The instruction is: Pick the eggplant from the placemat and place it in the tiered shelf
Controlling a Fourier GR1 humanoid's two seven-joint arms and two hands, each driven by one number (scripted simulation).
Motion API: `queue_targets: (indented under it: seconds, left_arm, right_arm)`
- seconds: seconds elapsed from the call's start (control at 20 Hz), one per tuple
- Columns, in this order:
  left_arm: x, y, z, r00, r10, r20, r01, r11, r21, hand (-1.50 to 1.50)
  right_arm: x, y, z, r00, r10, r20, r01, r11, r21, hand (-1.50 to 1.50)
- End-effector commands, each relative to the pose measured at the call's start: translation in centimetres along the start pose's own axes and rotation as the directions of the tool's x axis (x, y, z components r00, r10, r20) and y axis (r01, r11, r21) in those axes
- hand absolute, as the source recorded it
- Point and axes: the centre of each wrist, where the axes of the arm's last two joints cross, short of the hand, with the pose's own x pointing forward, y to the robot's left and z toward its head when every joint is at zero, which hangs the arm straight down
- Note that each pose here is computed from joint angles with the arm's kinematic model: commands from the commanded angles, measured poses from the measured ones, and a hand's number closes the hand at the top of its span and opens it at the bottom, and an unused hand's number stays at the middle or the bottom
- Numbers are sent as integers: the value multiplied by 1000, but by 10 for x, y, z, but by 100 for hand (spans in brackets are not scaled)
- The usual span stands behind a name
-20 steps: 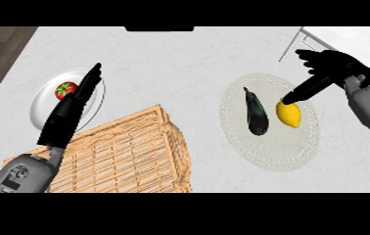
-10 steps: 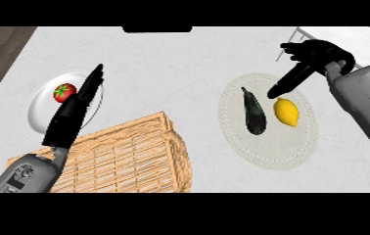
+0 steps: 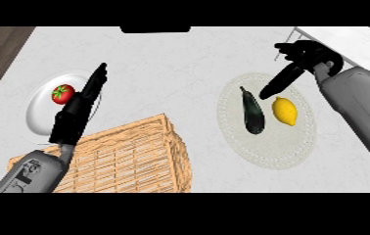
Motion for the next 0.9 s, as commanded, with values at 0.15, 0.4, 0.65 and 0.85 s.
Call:
queue_targets:
  seconds: [0.15,0.4,0.65,0.85]
  left_arm:
    - [-15,-25,6,993,108,-44,-109,994,-10,0]
    - [-10,-29,-4,991,121,-48,-121,993,5,0]
    - [-7,-22,5,993,109,-41,-109,994,-3,0]
    - [-31,-29,12,991,121,-51,-120,993,14,0]
  right_arm:
    - [4,10,-11,999,-16,-40,16,1000,-1,-150]
    - [1,28,-5,999,0,-50,0,1000,8,-150]
    - [-8,18,-16,995,36,-89,-35,999,22,-150]
    - [-1,38,-16,996,23,-88,-21,1000,22,-150]
